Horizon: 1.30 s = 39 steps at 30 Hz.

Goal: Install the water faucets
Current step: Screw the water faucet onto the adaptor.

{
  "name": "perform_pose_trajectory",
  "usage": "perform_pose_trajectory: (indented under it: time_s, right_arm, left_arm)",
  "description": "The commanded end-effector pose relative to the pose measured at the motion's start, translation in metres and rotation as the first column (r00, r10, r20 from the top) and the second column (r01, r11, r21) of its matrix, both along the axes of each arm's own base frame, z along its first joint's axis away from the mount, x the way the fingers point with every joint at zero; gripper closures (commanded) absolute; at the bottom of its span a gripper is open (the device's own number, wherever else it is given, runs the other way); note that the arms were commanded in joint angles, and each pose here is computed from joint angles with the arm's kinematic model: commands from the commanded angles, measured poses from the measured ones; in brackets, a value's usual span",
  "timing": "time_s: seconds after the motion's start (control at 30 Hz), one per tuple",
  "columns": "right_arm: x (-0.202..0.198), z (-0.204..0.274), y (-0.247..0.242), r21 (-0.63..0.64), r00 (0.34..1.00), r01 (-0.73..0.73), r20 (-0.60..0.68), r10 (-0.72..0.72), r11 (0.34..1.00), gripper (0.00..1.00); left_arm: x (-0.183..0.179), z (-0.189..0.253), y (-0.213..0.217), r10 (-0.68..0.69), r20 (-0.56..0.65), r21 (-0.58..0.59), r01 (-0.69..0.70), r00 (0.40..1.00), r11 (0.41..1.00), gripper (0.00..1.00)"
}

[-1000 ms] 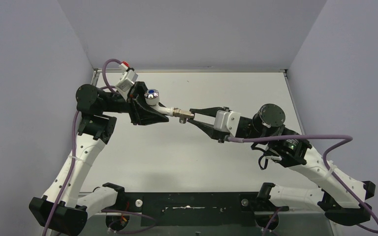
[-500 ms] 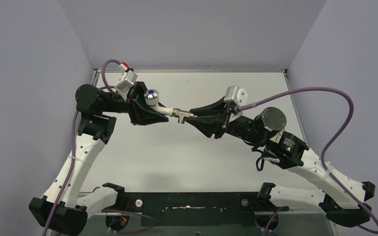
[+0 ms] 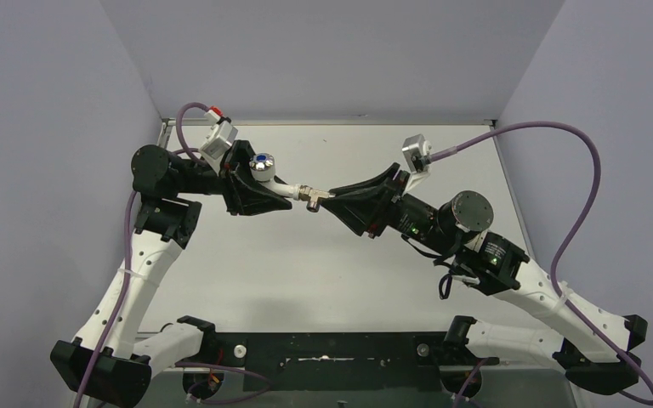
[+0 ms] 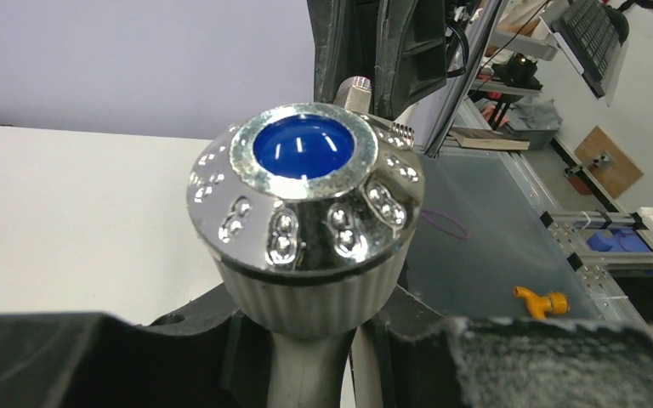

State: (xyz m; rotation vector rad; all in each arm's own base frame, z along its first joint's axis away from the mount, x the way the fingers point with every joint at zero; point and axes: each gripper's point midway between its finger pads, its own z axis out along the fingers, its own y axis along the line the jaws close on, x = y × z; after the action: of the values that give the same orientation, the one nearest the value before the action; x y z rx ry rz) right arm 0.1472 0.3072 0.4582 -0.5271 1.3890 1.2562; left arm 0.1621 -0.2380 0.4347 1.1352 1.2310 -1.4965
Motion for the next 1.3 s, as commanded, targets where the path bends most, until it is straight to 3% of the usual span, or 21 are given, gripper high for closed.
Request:
perform_pose_trajectory:
  time_s: [0.0, 0.1, 0.27, 0.43, 0.6, 0.73, 0.9, 1.0, 1.13, 1.27]
  right_arm:
    - [-0.001, 0.015, 0.004, 0.129, 0.994, -0.013, -0.103, 0.026, 0.992, 1.00]
    - [-0.002, 0.016, 0.004, 0.134, 0.993, -0.019, -0.112, 0.034, 0.991, 0.94]
    - [-0.001, 0.015, -0.007, 0.126, 0.999, 0.015, -0.053, -0.008, 0.992, 0.66]
    - [-0.007, 0.028, -0.025, 0.178, 0.999, 0.031, 0.023, -0.036, 0.984, 0.50]
    - [-0.014, 0.037, -0.039, 0.187, 0.991, 0.036, 0.123, -0.060, 0.982, 0.44]
    - [-0.016, 0.041, -0.054, 0.111, 0.944, 0.086, 0.310, -0.116, 0.990, 0.43]
    - [-0.021, 0.045, -0.062, -0.076, 0.771, 0.155, 0.633, -0.073, 0.985, 0.43]
    - [-0.024, 0.046, -0.061, -0.160, 0.624, 0.190, 0.781, 0.007, 0.969, 0.42]
    - [-0.025, 0.042, -0.052, -0.255, 0.430, 0.236, 0.893, 0.134, 0.938, 0.42]
    - [-0.021, 0.037, -0.039, -0.335, 0.323, 0.257, 0.914, 0.246, 0.906, 0.41]
  left_arm:
    - [-0.005, 0.024, 0.000, 0.028, 0.112, -0.052, -0.022, 0.993, 0.998, 1.00]
    - [-0.005, 0.024, 0.000, 0.029, 0.112, -0.051, -0.023, 0.993, 0.998, 1.00]
    - [-0.003, 0.023, -0.001, 0.031, 0.116, -0.051, -0.026, 0.993, 0.998, 1.00]
    - [-0.002, 0.023, -0.001, 0.029, 0.119, -0.050, -0.024, 0.993, 0.998, 1.00]
    - [-0.002, 0.022, -0.001, 0.032, 0.118, -0.050, -0.026, 0.992, 0.998, 1.00]
    - [-0.004, 0.023, 0.000, 0.031, 0.118, -0.050, -0.026, 0.993, 0.998, 1.00]
    - [-0.005, 0.023, 0.000, 0.040, 0.105, -0.051, -0.035, 0.994, 0.998, 1.00]
    - [-0.006, 0.023, 0.001, 0.041, 0.101, -0.051, -0.036, 0.994, 0.998, 1.00]
    - [-0.007, 0.024, 0.001, 0.043, 0.096, -0.051, -0.038, 0.995, 0.998, 1.00]
    - [-0.007, 0.025, 0.001, 0.048, 0.093, -0.054, -0.043, 0.995, 0.998, 1.00]
